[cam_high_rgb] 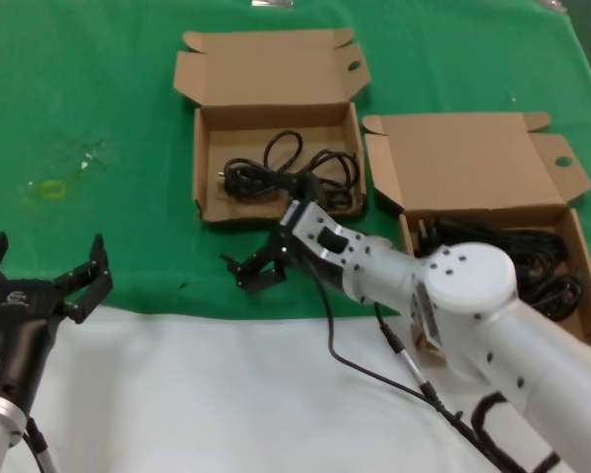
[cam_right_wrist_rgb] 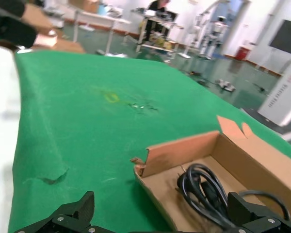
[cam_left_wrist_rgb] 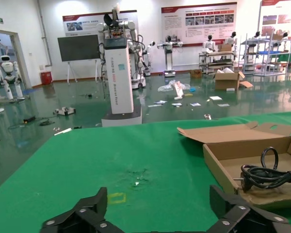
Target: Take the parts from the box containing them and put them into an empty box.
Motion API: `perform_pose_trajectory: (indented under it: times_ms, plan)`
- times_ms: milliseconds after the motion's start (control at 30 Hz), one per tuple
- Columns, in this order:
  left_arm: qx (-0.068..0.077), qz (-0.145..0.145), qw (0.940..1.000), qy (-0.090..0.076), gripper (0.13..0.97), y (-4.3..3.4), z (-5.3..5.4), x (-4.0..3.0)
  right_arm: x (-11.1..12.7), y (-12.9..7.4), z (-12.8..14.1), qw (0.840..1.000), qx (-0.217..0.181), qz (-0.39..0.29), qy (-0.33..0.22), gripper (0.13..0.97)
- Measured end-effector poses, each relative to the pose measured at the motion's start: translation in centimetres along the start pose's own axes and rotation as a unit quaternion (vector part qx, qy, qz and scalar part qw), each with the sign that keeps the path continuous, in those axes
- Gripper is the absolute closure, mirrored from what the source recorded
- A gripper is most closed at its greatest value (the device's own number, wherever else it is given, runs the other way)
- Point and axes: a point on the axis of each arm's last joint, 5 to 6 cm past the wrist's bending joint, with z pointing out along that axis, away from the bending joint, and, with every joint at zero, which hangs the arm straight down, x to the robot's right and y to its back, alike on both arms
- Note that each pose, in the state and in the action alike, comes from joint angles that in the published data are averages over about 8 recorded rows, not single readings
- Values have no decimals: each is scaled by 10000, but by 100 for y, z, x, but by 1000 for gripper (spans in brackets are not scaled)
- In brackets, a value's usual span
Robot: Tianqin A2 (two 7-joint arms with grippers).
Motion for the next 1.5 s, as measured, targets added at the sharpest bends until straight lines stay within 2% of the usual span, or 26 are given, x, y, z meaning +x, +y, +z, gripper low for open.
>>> perform_pose_trajectory:
  times_ms: [133,267,533,833,1367,1500]
  plan:
    - [0,0,10000,0,351,0,0,0,-84,81,-115,9990,65,389,209,130]
    - [0,0,10000,0,351,0,0,0,-148,163,-247,9961,115,758,445,130]
    - [0,2,10000,0,209,0,0,0,-232,332,-564,9849,165,1419,976,130]
    - [0,1,10000,0,139,0,0,0,-268,505,-1003,9652,182,2012,1659,130]
    - [0,0,10000,0,132,0,0,0,-253,721,-1951,9199,135,2595,2938,130]
    - [0,0,10000,0,132,0,0,0,-245,733,-2108,9127,129,2628,3128,130]
